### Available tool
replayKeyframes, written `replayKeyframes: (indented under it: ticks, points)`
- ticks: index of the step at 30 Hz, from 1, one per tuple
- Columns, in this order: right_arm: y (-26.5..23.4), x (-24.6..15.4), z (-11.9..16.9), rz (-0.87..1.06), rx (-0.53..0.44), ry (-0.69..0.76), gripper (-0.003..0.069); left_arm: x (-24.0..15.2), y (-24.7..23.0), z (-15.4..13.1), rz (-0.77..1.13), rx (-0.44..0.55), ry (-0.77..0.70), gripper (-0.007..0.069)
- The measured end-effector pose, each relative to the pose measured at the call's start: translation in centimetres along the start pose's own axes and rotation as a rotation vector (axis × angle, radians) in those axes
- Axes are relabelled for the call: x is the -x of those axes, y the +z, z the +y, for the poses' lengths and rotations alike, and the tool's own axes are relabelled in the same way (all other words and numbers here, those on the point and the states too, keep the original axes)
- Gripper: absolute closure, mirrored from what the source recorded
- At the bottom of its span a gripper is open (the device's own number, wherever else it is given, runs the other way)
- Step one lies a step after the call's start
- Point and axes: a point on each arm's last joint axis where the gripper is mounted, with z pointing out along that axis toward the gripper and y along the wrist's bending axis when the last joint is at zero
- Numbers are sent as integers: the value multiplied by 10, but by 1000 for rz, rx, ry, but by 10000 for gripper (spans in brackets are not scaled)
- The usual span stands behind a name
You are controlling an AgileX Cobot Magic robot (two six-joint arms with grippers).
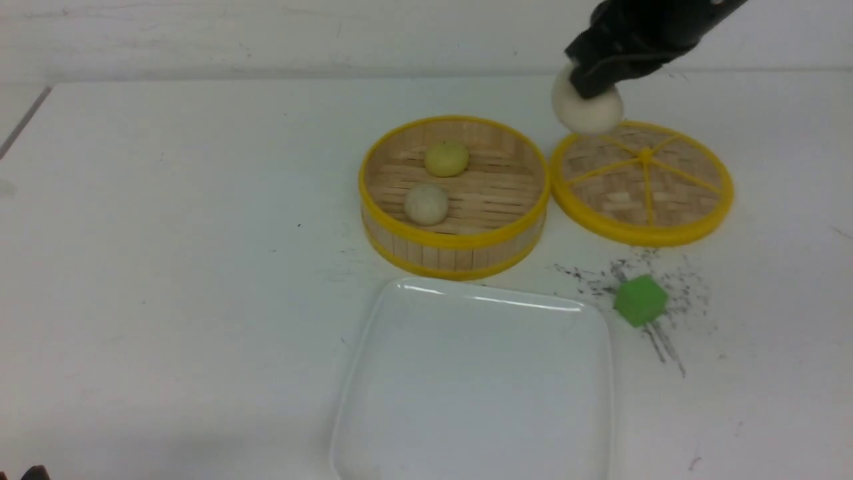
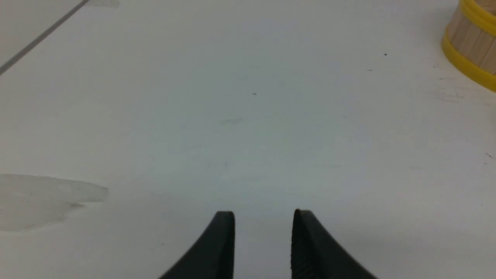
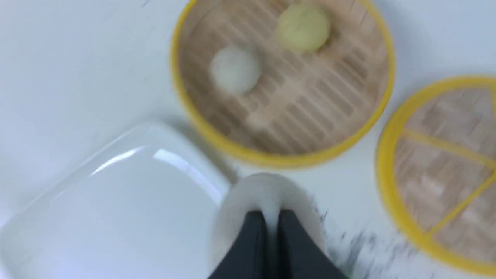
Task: Put the steamed buns into the plate on the white tablecloth.
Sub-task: 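Move the steamed bun from the bamboo steamer onto the white plate with the right gripper, then reach into the bamboo steamer and grasp a bun with the left gripper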
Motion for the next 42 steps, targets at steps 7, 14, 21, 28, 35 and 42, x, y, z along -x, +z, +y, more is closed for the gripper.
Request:
replayKeyframes:
  ticks: [7, 14, 21, 28, 35, 42]
  points:
    - [31, -42, 32, 185, 129, 39, 637, 0, 0, 0, 0, 0, 0, 384]
    - [128, -107, 49, 355, 114, 27, 612, 0, 0, 0, 0, 0, 0, 384]
    - [182, -124, 49, 323, 64, 83, 459, 0, 0, 0, 0, 0, 0, 384]
    - [178, -123, 50, 326, 60, 120, 197, 0, 0, 0, 0, 0, 0, 384]
    - [123, -90, 56, 333, 73, 45, 188, 0, 0, 0, -1, 0, 0, 384]
    - [12, -69, 58, 221, -32, -51, 594, 0, 0, 0, -2, -4, -50, 384]
